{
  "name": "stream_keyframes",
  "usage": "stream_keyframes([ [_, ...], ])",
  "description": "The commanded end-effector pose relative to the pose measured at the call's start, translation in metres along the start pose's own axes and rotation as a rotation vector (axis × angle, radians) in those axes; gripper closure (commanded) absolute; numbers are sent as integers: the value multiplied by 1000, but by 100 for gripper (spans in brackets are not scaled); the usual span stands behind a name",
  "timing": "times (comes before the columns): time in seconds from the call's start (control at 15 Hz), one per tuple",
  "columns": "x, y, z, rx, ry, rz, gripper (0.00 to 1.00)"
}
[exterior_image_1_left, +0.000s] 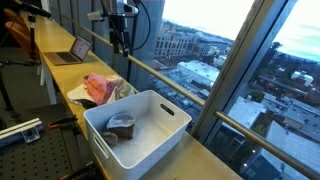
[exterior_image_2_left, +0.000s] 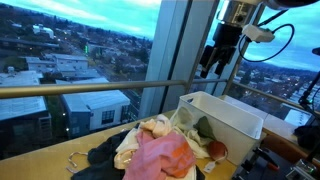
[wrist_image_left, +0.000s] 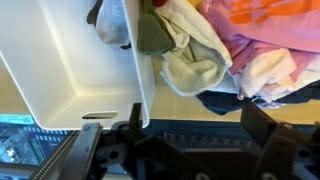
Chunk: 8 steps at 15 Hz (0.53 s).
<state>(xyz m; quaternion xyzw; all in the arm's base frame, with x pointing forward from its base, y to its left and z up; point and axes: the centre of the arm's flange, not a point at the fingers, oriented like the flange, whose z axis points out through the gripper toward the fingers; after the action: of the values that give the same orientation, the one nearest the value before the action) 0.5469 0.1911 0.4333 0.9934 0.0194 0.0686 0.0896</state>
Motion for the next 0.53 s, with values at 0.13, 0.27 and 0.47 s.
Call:
stream_keyframes([
  [0.13,-1,102,34,-20,-34,90,0],
  [0.27,0,137,63,-23,-67,127,0],
  [0.47,-4,180,112,-10,-107,173,0],
])
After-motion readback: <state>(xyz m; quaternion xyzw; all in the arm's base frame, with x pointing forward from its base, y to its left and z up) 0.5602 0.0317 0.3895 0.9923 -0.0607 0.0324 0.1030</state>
